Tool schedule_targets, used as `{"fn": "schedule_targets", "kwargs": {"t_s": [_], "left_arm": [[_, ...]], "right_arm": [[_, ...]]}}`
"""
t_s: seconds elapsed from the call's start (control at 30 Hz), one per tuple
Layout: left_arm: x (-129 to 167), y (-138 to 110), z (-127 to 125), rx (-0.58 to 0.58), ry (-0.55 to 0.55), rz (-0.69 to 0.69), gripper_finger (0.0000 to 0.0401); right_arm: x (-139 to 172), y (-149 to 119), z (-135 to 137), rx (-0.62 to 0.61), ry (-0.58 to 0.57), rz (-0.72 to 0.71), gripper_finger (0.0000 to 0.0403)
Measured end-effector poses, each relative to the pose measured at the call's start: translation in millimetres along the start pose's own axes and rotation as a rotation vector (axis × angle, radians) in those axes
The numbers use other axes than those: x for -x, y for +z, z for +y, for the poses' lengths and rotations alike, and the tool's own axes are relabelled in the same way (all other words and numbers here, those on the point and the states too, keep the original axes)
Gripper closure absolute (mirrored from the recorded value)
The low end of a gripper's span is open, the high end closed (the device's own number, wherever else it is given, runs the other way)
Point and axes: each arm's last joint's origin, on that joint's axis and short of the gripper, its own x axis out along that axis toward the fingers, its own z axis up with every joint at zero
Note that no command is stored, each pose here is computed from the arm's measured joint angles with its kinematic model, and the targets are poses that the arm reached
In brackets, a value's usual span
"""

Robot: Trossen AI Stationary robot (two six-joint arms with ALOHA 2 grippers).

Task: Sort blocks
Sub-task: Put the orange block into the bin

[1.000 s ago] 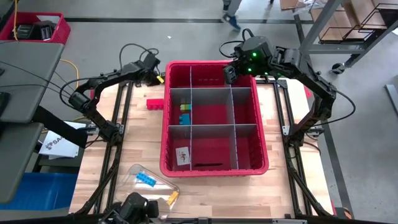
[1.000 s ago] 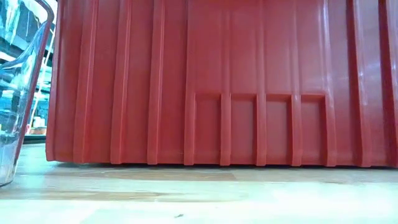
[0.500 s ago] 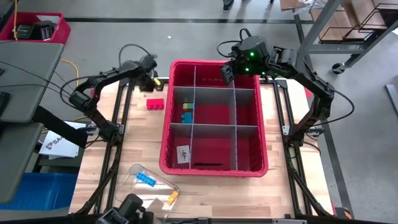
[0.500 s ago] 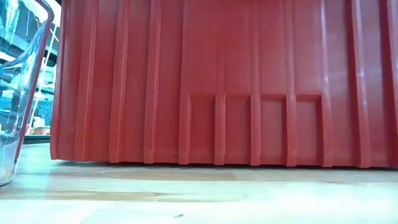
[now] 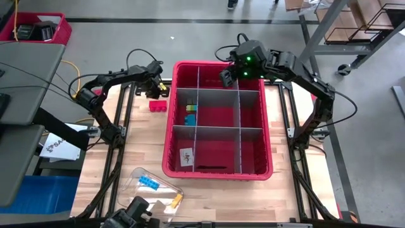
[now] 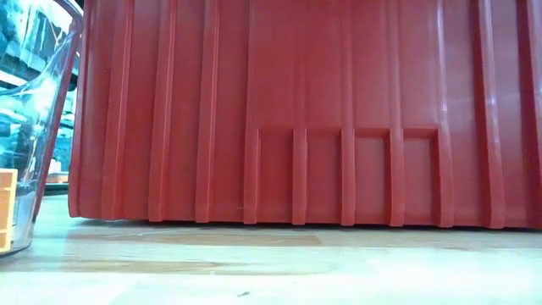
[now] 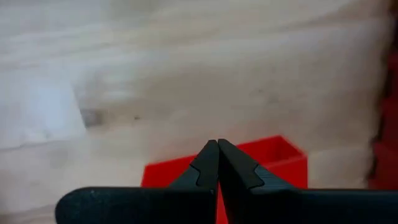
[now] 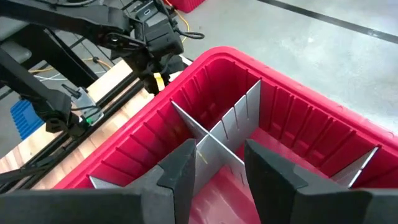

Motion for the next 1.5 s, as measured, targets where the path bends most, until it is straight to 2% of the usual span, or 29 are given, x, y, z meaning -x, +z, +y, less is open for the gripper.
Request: {"fn": "schedule_targets", "kwargs": {"t_s": [0.37, 0.53, 0.7, 0.8, 0.9, 1.03, 1.13, 1.23, 1.33, 1.5], "left_arm": [[3.8, -17.4, 7.5, -0.197, 0.061, 0.193, 0.0401], [12.4, -19.6, 7.3, -0.237, 0.070, 0.241, 0.0401], [49.7, -8.2, -1.1, -0.269, 0.021, 0.092, 0.0401], [72.8, -10.2, -8.9, -0.407, -0.009, 0.005, 0.0401], [82.8, -26.8, -18.9, -0.526, -0.009, 0.027, 0.0390], [84.8, -51.6, -36.7, -0.658, 0.021, 0.119, 0.0347], [78.1, -63.4, -49.6, -0.758, 0.097, 0.096, 0.0297], [61.5, -75.6, -54.5, -0.771, 0.144, 0.103, 0.0240], [45.9, -89.0, -52.0, -0.788, 0.180, 0.172, 0.0187], [32.9, -98.5, -45.0, -0.772, 0.228, 0.220, 0.0121]], "right_arm": [[-1.6, 0.1, 0.4, 0.000, 0.000, 0.000, 0.0274], [-1.6, 0.1, 0.4, 0.000, -0.001, -0.001, 0.0274], [-1.6, 0.2, 0.5, 0.000, -0.001, -0.001, 0.0274], [-1.6, 0.2, 0.5, 0.007, -0.001, -0.002, 0.0274], [-1.6, 0.2, 0.5, 0.008, -0.001, -0.002, 0.0274], [-1.0, -0.1, 1.2, 0.008, 0.002, -0.002, 0.0274], [-1.0, -0.1, 1.2, 0.009, 0.002, -0.002, 0.0274], [-0.7, -0.3, 1.6, 0.008, 0.003, -0.001, 0.0274], [-0.7, -0.4, 1.7, 0.010, 0.004, -0.001, 0.0274], [-4.1, -0.6, 2.0, 0.013, 0.000, 0.005, 0.0274]]}}
